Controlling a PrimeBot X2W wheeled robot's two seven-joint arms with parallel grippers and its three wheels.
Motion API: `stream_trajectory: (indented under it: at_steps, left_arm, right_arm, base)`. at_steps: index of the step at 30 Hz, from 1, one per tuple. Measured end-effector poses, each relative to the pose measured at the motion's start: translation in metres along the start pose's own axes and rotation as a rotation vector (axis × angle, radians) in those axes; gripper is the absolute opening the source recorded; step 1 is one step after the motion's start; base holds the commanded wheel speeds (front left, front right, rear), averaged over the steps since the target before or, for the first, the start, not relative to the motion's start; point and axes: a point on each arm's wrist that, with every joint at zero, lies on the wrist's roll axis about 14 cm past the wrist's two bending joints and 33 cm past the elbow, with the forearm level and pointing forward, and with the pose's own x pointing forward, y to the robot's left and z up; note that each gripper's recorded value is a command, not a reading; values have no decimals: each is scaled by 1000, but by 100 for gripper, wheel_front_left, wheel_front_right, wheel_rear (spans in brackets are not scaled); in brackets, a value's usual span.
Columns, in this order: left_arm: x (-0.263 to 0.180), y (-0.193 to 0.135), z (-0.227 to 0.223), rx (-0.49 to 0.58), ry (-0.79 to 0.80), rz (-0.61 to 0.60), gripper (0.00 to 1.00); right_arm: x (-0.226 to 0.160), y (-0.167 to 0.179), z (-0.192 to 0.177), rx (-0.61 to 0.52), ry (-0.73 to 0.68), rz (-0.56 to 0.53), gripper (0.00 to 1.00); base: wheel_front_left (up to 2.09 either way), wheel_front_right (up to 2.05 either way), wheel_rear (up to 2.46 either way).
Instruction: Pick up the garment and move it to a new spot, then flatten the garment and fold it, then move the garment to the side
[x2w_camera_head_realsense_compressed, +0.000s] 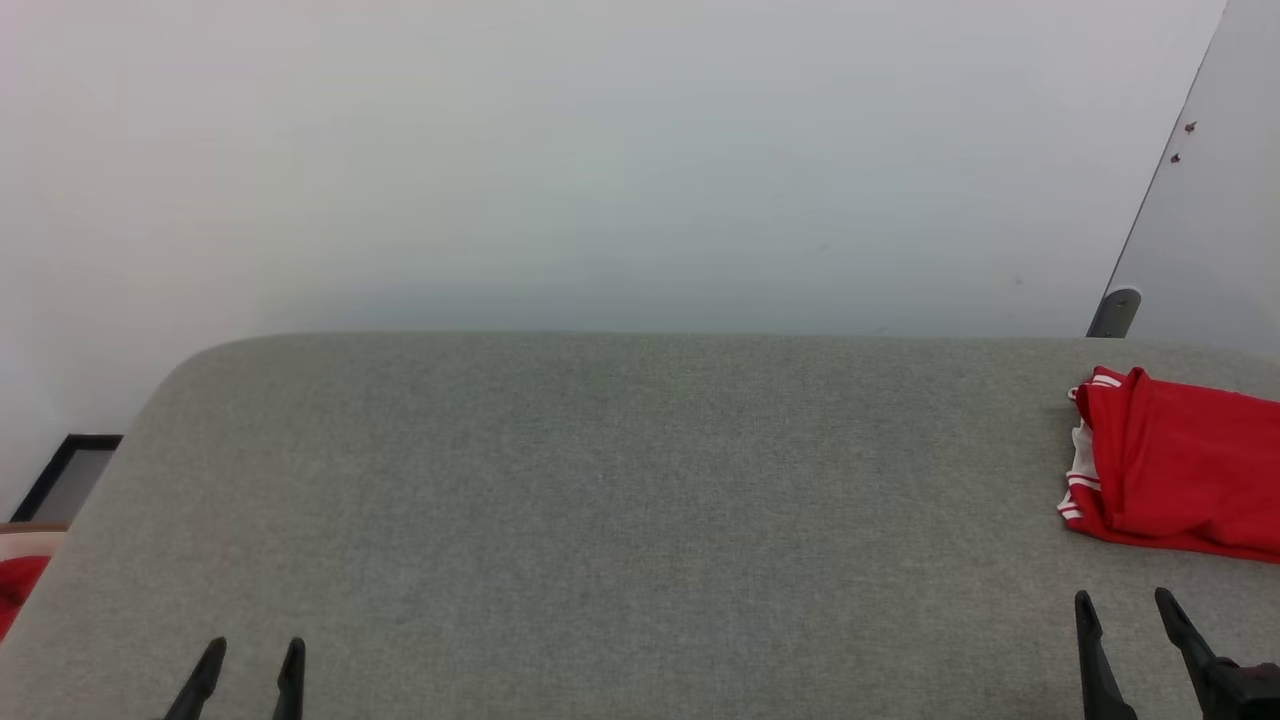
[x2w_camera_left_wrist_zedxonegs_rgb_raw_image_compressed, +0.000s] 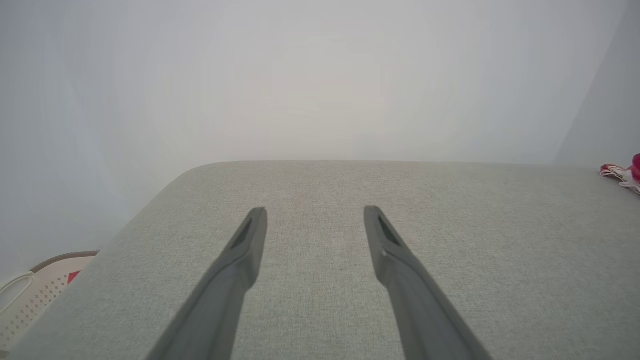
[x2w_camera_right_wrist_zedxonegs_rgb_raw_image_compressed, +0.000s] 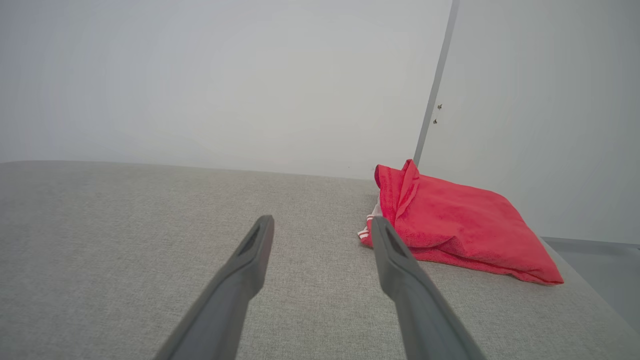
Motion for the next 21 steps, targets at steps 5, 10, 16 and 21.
stream_trajectory:
  at_steps: [5, 10, 16, 21]
  left_arm:
    - [-1, -2, -2, -3, 6, -11, 100]
    - [-2, -4, -4, 0, 15, -20, 100]
    - [-3, -4, -6, 8, 23, -20, 100]
    - [-9, -10, -22, -26, 67, -11, 0]
  right_arm:
    - [-2, 2, 1, 7, 0, -2, 100]
    - [-5, 4, -4, 12, 18, 0, 100]
    - [-4, 6, -3, 14, 19, 4, 100]
    - [-10, 6, -19, 25, 71, -1, 0]
  base:
    - [0, 0, 0]
    - [0, 0, 0]
    - [0, 0, 0]
    - [0, 0, 0]
